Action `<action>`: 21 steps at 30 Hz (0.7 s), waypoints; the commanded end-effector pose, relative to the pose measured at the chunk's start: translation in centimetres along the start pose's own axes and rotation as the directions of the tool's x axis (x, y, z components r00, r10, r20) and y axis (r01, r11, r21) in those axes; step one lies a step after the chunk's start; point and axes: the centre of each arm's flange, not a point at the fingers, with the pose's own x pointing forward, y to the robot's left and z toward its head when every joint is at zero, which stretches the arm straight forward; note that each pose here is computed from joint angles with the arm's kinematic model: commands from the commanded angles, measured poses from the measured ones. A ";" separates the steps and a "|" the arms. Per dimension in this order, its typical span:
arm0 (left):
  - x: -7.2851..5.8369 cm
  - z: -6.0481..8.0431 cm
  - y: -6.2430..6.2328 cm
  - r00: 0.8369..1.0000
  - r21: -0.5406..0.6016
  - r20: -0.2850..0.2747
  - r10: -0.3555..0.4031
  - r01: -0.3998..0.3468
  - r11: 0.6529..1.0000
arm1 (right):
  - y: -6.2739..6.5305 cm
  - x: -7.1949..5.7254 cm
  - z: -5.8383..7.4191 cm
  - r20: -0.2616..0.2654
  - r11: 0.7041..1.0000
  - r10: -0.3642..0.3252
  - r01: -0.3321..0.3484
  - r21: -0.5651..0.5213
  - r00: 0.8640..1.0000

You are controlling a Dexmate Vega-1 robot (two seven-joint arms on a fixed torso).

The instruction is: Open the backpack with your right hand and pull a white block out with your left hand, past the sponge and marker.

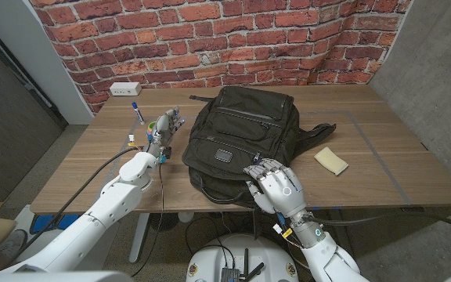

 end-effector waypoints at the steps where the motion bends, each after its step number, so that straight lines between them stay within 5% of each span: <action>1: -0.5 0.1 0.2 1.000 0.003 -0.001 0.013 -0.013 1.000 | -0.3 0.6 -0.5 -0.006 0.999 -0.029 0.029 0.020 1.000; 21: -1.4 0.0 0.4 1.000 0.009 -0.004 0.017 -0.017 1.000 | -1.1 1.4 -1.2 -0.082 0.995 -0.040 0.048 0.092 0.996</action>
